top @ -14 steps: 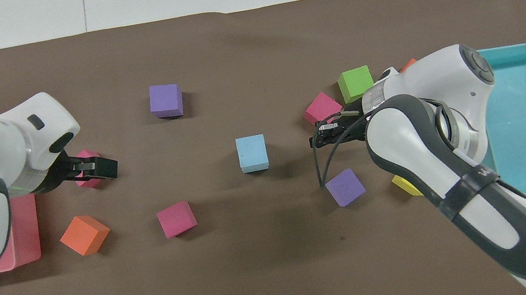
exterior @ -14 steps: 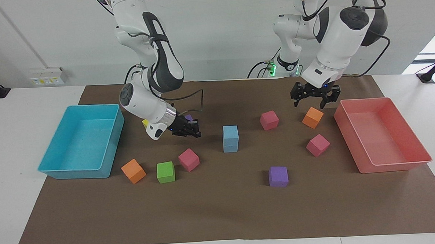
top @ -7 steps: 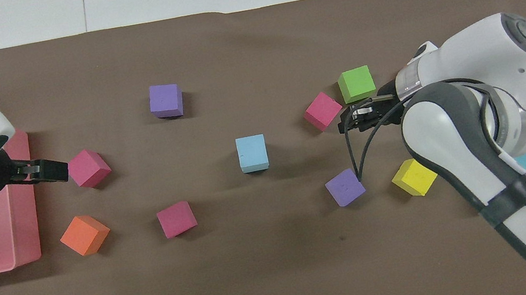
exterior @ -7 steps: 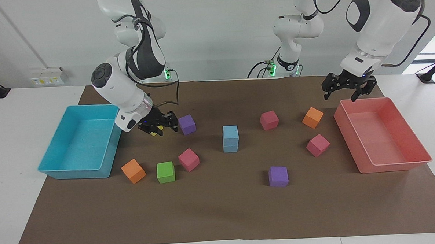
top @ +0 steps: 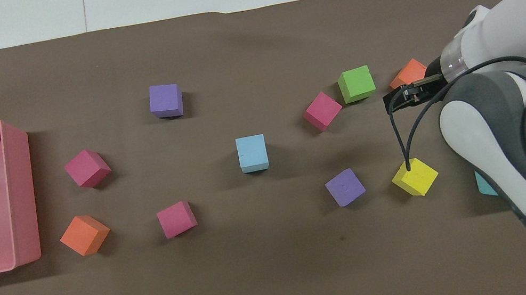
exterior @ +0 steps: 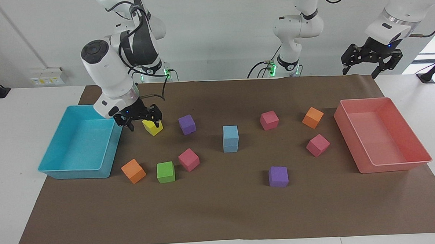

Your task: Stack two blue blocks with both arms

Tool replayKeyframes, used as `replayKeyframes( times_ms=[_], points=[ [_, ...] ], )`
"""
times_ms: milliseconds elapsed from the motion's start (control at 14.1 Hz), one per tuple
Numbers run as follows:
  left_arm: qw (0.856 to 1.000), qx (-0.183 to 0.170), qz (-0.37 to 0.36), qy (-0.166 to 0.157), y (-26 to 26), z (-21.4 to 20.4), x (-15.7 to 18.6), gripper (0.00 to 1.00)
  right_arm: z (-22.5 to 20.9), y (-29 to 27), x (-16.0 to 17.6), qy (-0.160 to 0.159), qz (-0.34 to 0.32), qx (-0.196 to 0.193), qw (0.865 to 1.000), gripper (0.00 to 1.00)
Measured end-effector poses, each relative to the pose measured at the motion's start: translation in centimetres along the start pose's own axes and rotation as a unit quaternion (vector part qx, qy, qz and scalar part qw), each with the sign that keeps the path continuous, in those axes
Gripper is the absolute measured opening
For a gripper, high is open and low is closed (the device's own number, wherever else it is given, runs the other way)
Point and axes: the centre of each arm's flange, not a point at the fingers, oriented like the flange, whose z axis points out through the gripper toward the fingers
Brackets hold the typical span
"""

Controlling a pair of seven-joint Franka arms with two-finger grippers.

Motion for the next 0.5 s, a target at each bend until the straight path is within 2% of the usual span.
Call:
replayKeyframes(
  times_ms=[142,284,496],
  points=[
    [1.000,-0.003,0.002,-0.010,0.3,-1.0,-0.6,1.00,-2.9,0.0,-1.1,0.012,0.009,-0.006,1.000,1.00],
    [1.000,-0.002,0.003,-0.006,0.4,-2.4,-1.1,1.00,-5.6,0.7,-2.4,0.020,0.015,-0.005,1.000,1.00],
    [1.000,-0.002,0.003,-0.009,0.5,-3.0,-1.1,1.00,-8.5,2.2,-3.8,0.018,0.022,-0.018,0.999,1.00]
  ],
)
